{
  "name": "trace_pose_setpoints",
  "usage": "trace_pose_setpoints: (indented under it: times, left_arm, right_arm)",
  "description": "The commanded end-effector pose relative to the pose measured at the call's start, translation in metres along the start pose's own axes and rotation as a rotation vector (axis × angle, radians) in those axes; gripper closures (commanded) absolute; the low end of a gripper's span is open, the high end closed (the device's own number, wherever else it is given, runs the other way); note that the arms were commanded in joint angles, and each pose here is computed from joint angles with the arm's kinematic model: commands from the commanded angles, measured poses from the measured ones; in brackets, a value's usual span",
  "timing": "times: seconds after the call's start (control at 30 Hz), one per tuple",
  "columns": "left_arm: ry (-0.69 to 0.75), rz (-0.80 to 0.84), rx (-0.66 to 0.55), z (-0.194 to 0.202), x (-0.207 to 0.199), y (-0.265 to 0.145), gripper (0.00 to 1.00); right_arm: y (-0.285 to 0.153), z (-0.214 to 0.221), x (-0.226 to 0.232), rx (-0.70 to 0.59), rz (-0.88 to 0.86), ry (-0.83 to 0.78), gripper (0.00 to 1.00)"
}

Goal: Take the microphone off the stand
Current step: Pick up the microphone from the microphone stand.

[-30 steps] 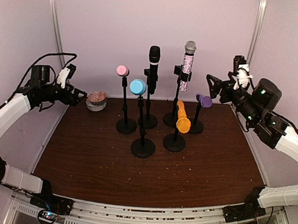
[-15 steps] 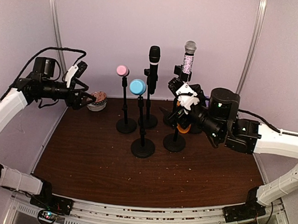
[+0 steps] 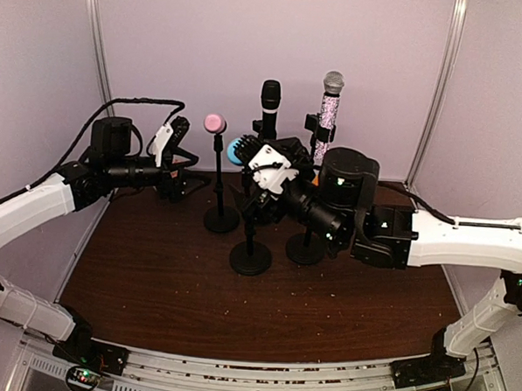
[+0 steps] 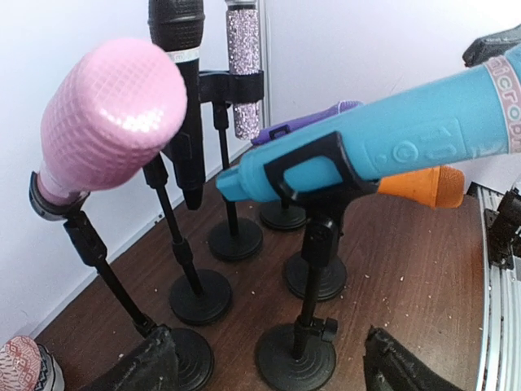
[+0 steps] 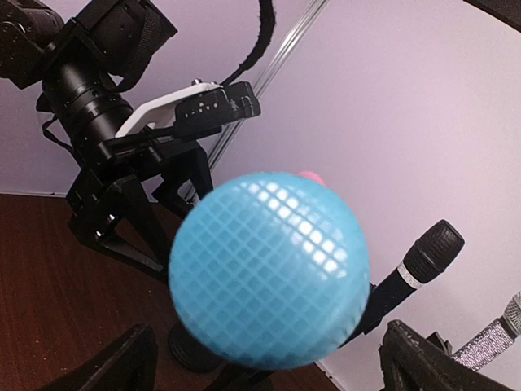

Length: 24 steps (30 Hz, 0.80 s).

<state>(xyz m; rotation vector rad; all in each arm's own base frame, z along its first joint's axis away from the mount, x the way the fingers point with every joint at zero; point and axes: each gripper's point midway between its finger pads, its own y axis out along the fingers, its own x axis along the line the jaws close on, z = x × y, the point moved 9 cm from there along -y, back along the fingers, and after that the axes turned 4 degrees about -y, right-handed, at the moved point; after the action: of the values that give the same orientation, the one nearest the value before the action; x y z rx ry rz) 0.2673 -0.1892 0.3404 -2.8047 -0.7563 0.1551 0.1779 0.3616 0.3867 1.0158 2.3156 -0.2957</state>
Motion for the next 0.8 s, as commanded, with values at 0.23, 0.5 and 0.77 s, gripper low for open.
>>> trace_pose_setpoints:
  times: [0.23,0.5,0.77]
  left_arm:
    - [-0.019,-0.015,-0.130,0.006,0.001,0.023,0.27]
    - [-0.021,0.004,-0.125,0.001,-0.001,0.050,0.29]
    - [-0.019,0.110,-0.128,-0.001,-0.020,0.074,0.34]
  right_arm:
    - [0.026,-0.029,-0.009,-0.072,0.197,0.031,0.26]
    - [0.026,-0.031,-0.006,-0.096,0.214,0.036,0.62]
    - [0.022,-0.028,0.000,-0.108,0.201,0.045,0.74]
